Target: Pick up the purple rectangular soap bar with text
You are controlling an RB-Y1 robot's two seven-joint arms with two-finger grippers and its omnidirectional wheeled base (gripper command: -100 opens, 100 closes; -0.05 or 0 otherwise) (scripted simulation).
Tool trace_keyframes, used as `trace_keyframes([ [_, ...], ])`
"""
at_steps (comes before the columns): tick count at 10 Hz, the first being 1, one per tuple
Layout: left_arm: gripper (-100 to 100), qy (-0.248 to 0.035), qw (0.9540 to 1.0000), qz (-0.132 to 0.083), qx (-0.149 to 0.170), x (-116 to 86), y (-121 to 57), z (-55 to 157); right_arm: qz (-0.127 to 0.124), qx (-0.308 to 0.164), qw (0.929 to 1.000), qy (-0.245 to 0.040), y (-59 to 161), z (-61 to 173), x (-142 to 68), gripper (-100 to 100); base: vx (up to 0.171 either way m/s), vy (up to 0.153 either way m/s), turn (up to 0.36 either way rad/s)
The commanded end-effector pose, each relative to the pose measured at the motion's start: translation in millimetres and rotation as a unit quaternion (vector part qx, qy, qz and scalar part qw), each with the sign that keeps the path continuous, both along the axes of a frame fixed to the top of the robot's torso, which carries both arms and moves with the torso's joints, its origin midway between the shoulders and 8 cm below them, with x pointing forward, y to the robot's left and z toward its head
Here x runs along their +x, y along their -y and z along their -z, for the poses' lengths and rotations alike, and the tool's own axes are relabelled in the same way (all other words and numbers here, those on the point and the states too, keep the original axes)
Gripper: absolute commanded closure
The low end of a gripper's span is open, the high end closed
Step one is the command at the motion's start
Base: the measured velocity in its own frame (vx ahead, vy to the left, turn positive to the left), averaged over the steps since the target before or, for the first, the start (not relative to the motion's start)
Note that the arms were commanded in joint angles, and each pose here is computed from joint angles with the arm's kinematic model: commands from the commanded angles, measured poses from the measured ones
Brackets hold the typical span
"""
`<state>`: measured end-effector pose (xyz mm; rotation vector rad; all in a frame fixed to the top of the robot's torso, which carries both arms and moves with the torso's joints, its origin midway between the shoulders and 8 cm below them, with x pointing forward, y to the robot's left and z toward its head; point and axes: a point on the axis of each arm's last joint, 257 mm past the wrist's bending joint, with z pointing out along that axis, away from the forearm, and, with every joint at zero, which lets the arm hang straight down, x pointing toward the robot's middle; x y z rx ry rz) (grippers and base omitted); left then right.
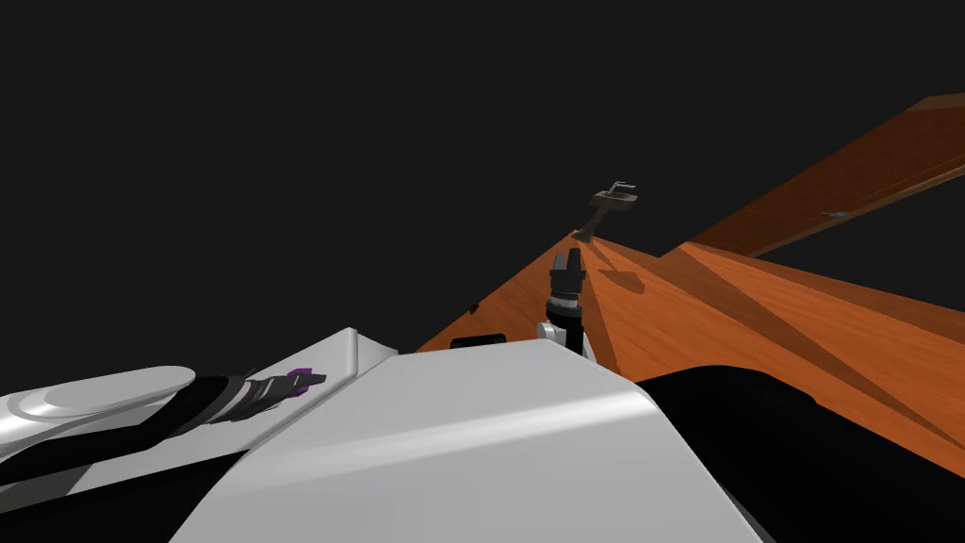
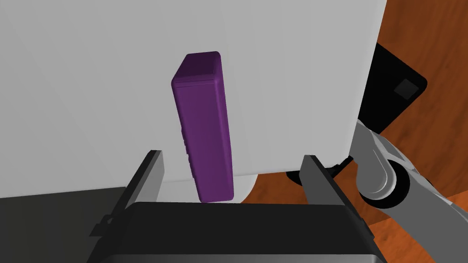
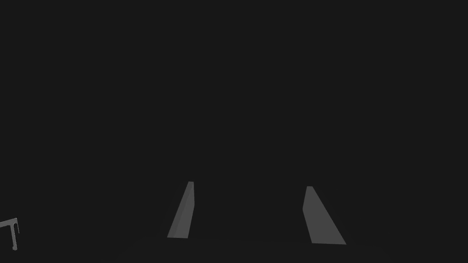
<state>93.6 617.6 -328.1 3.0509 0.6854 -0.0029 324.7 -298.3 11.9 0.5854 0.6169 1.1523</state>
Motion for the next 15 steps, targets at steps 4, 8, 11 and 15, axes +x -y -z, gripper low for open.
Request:
trace_keyframes([
  [4,100,0.000,1.0000,-0.010,0.000,-1,-1.7,4,0.000,0.000,1.0000,0.000,0,0,0,0,-0.044,-0.001,-0.052],
  [8,0,0.000,1.0000,-0.010,0.000,-2,-1.9,4,0.000,0.000,1.0000,0.000,0,0,0,0,0.000,0.000,0.000],
  [11,100,-0.001,0.9998,0.022,0.000,2,3.9,-11,0.000,0.000,1.0000,0.000,0,0,0,0,0.123,0.002,0.250],
  [15,0,-0.002,0.9995,0.033,0.000,3,5.8,-17,0.000,0.000,1.0000,0.000,0,0,0,0,0.071,0.002,0.075],
])
